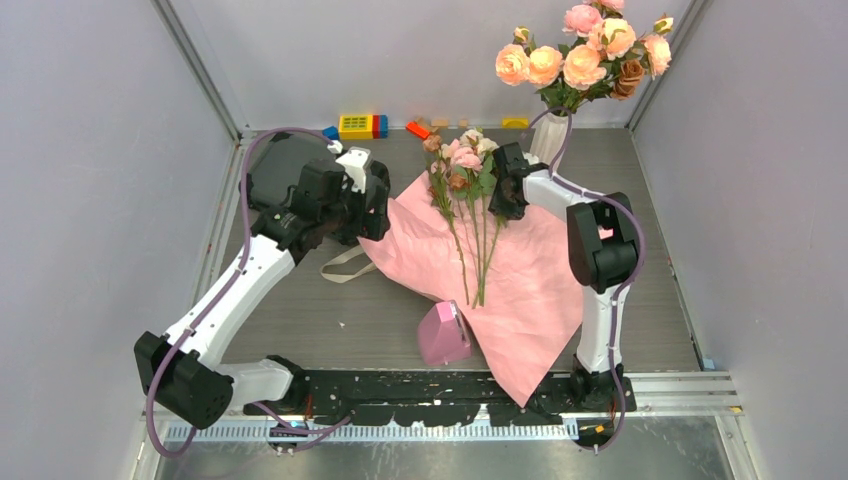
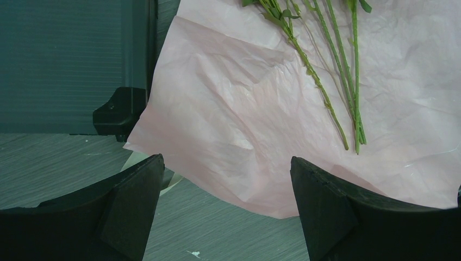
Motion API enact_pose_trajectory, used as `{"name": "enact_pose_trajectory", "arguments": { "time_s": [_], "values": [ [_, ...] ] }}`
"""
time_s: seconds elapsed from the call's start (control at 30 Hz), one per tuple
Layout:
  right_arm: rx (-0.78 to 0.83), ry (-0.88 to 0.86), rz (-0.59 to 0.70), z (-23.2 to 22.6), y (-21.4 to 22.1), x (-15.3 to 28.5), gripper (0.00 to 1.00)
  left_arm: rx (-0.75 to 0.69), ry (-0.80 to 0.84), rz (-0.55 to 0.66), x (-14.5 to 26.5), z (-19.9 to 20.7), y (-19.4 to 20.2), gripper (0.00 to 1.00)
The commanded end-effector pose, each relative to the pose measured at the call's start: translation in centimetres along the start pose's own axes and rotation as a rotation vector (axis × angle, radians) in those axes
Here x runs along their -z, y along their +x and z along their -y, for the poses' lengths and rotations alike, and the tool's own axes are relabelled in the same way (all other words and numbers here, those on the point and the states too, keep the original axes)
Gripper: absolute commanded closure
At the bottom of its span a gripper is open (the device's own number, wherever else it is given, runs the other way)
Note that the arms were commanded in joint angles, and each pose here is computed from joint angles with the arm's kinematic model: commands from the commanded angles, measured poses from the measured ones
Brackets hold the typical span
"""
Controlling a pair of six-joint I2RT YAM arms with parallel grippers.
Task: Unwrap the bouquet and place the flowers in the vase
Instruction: Pick up the fake flower from the wrapping paper.
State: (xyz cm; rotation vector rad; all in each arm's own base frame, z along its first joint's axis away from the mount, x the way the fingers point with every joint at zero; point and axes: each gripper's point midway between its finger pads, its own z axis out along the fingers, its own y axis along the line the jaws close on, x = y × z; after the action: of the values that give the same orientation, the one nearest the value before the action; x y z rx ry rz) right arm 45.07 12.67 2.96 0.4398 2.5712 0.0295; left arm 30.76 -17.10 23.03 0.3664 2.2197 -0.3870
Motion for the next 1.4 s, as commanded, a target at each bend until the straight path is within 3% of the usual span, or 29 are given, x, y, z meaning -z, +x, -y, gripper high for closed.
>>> {"name": "enact_pose_trajectory", "arguments": {
  "time_s": [0.0,0.17,0.33,0.5,0.9,1.37],
  "values": [
    [-0.014,-0.008,0.021,-0.8,-1.1,0.1,0.6,0.007,0.017,0.046,0.5,0.3,-1.2,0.11],
    [-0.017,-0.008,0.027,-0.8,-1.3,0.2,0.67,0.009,0.018,0.048,0.5,0.3,-1.2,0.11],
    [-0.017,0.004,0.045,-0.5,-1.7,0.7,0.87,0.007,0.015,0.051,0.6,0.3,-1.3,0.11],
    [-0.018,0.015,0.074,-0.1,-2.3,1.5,0.99,0.007,0.013,0.054,0.6,0.2,-1.3,0.11],
    [0.005,0.001,0.196,0.6,-4.2,5.1,1.0,0.006,0.011,0.054,0.7,0.2,-1.3,0.11],
    [0.175,-0.105,0.47,-0.6,-4.9,14.8,1.0,0.009,0.013,0.057,0.7,0.3,-1.3,0.11]
  ]
}}
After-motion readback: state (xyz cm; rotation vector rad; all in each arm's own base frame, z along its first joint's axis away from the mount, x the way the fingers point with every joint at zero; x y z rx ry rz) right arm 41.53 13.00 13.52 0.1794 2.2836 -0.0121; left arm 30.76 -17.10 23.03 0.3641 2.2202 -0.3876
